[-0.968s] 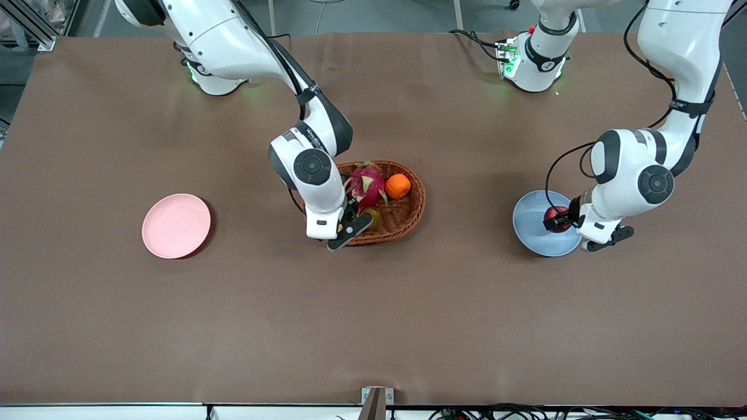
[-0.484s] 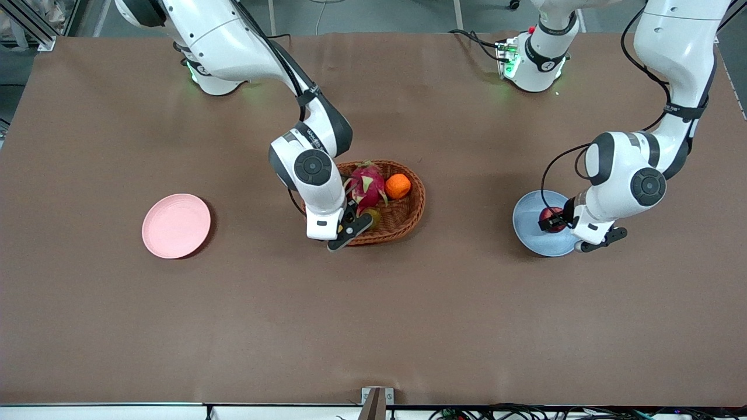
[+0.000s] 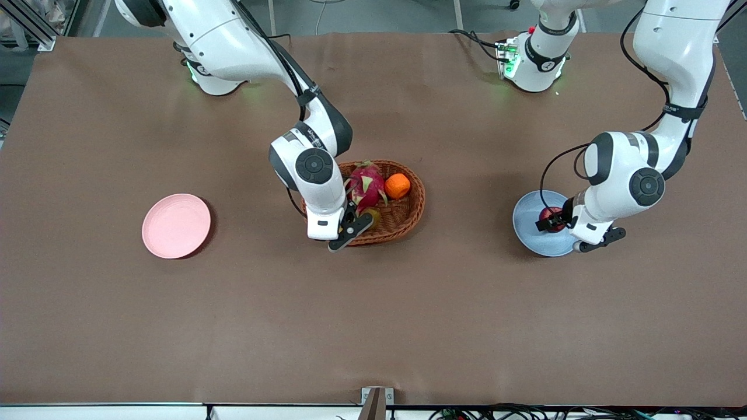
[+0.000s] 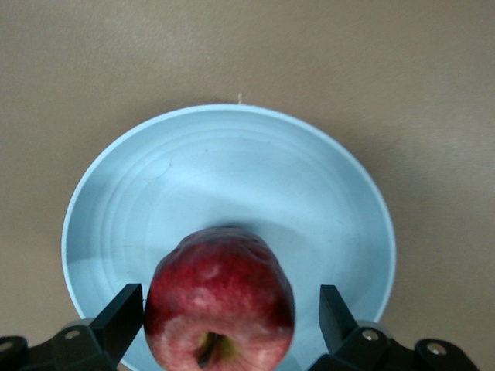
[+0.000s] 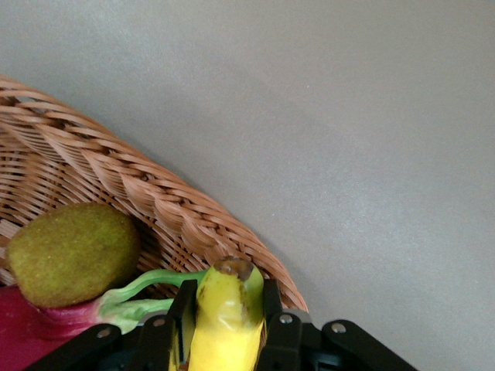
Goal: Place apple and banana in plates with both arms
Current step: 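Lower the apple onto the blue plate and open the left gripper, then lift the yellow banana with the right gripper and carry it over the pink plate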
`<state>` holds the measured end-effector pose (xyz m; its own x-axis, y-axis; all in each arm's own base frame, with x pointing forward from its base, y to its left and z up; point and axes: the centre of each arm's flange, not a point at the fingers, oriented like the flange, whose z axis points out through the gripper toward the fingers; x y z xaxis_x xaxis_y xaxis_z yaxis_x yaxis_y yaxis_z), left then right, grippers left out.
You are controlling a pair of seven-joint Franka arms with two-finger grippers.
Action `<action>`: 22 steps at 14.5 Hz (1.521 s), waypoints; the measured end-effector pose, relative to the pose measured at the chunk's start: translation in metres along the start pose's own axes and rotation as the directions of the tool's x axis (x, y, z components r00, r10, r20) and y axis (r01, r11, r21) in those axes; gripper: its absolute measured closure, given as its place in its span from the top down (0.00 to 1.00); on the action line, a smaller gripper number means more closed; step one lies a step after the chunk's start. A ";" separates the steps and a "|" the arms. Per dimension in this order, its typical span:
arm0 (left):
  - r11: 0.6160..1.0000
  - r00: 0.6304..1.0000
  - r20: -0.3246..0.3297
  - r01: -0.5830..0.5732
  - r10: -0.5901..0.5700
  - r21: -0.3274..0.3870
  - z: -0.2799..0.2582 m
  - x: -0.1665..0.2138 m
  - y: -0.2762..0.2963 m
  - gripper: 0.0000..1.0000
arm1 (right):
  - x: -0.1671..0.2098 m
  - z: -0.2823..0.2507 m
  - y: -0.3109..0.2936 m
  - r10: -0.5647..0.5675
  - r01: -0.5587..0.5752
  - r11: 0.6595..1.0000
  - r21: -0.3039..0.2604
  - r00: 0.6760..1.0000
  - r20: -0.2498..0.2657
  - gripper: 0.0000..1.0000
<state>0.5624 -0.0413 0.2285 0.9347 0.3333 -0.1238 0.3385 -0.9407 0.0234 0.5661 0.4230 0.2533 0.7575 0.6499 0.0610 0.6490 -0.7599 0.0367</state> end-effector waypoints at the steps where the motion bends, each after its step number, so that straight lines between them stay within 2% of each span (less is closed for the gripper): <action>1: 1.000 1.000 -0.015 -0.003 0.003 -0.005 -0.008 0.001 0.002 1.00 | 0.002 -0.003 0.001 0.001 -0.001 1.000 -0.001 1.000 -0.007 0.39; 3: 1.000 0.998 -0.054 -0.006 0.005 -0.016 -0.035 0.004 0.005 1.00 | 0.006 -0.009 0.004 0.005 -0.005 1.000 -0.004 1.000 -0.016 0.39; 5: 1.000 0.997 -0.076 -0.009 0.008 -0.019 -0.073 0.009 0.009 1.00 | 0.010 -0.021 0.010 0.013 -0.013 1.000 -0.009 1.000 -0.004 0.39; 7: 1.000 0.997 -0.070 -0.013 0.012 -0.013 -0.122 0.015 0.014 1.00 | 0.015 -0.048 0.024 0.045 -0.044 0.999 -0.014 0.998 0.033 0.39; 9: 1.000 0.997 -0.080 -0.018 0.016 -0.016 -0.171 0.022 0.021 1.00 | 0.012 -0.088 0.068 0.148 -0.150 0.989 0.014 0.986 0.074 0.39; 11: 0.999 0.993 -0.116 -0.022 0.019 -0.028 -0.214 0.024 0.025 1.00 | -0.011 -0.120 0.141 0.271 -0.278 0.959 0.050 0.956 0.113 0.39; 13: 0.999 0.989 -0.143 -0.038 0.033 -0.035 -0.252 0.022 0.026 1.00 | -0.047 -0.130 0.218 0.379 -0.392 0.918 0.053 0.910 0.169 0.39; 15: 0.998 0.987 -0.145 -0.066 0.062 -0.022 -0.290 0.014 0.026 1.00 | -0.088 -0.119 0.289 0.475 -0.495 0.867 0.051 0.854 0.212 0.39; 18: 0.987 0.975 -0.154 -0.163 0.163 0.008 -0.346 0.000 0.022 1.00 | -0.151 -0.088 0.359 0.574 -0.607 0.793 0.044 0.770 0.280 0.39; 20: 0.975 0.962 -0.158 -0.222 0.223 0.021 -0.372 -0.011 0.019 1.00 | -0.187 -0.071 0.390 0.591 -0.634 0.771 0.051 0.743 0.314 0.39; 22: 0.963 0.952 -0.150 -0.266 0.268 0.034 -0.387 -0.024 0.015 1.00 | -0.214 -0.055 0.407 0.579 -0.632 0.772 0.062 0.742 0.338 0.39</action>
<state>0.5876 -0.0389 0.6160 0.9965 0.0750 0.0374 0.0742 -0.9970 0.0219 0.6642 -0.0262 0.3100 0.9615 0.0457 -0.2709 0.0270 -0.9970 -0.0724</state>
